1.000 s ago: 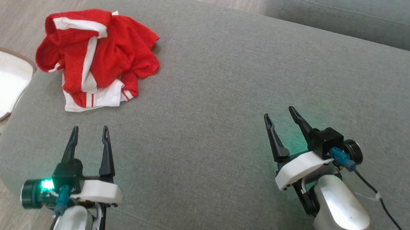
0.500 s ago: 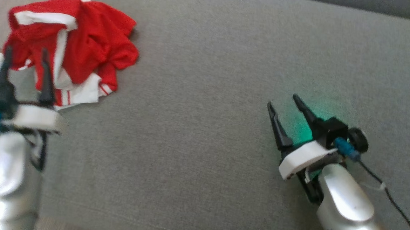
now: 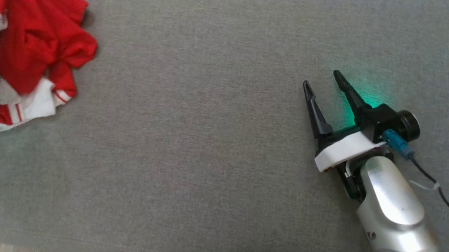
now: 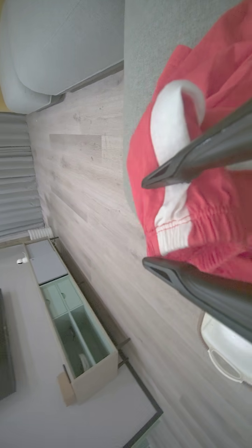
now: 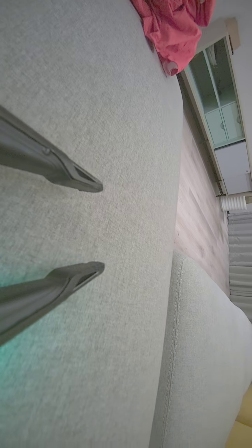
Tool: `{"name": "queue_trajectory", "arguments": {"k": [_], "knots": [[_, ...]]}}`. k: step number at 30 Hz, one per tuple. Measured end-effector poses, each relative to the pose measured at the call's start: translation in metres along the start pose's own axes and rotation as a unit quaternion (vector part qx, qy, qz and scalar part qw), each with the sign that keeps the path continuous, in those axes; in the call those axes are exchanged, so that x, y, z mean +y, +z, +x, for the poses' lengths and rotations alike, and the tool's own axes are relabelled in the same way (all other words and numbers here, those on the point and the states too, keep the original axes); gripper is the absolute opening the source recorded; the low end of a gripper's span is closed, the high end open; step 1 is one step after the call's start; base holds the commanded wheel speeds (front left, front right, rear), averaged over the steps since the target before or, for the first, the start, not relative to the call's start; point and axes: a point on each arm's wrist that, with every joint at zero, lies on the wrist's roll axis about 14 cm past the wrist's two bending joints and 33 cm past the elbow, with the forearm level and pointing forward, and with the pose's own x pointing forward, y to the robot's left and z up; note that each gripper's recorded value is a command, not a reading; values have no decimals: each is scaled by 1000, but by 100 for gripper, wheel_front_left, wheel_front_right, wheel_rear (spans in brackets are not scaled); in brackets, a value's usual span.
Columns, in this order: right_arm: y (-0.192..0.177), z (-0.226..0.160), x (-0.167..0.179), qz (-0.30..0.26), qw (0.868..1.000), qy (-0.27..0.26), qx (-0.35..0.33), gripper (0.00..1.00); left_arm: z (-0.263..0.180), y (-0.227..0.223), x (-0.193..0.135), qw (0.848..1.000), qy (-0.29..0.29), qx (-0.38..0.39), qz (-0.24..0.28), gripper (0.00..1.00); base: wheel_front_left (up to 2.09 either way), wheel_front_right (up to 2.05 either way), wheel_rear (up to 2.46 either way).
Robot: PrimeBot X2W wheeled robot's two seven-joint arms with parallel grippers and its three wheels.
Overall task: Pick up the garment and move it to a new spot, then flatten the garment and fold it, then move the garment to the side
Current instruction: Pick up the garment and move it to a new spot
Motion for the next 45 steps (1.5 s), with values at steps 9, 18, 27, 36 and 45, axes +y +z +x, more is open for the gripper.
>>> {"name": "queue_trajectory", "arguments": {"k": [9, 18, 27, 36, 45], "knots": [[3, -3, -8, -1, 1000, -11, -4, 100, -5, -44, -13, 996, 4, 72, -47, 46, 0, 0, 0], [12, -23, -15, 6, 999, -36, -6, 100, 6, 33, -51, 997, -71, -36, -19, 0, 0, 0, 0], [12, -76, -26, 29, 995, -92, -5, 100, -29, 200, -174, 938, -224, -261, -43, 0, 0, 0, 0], [26, -123, -49, 44, 987, -151, -31, 100, -140, 286, -322, 824, -419, -359, -129, 0, 0, 0, 0], [17, -154, -56, 55, 981, -186, -26, 100, -191, 295, -358, 780, -469, -345, -230, 0, 0, 0, 0]]}}
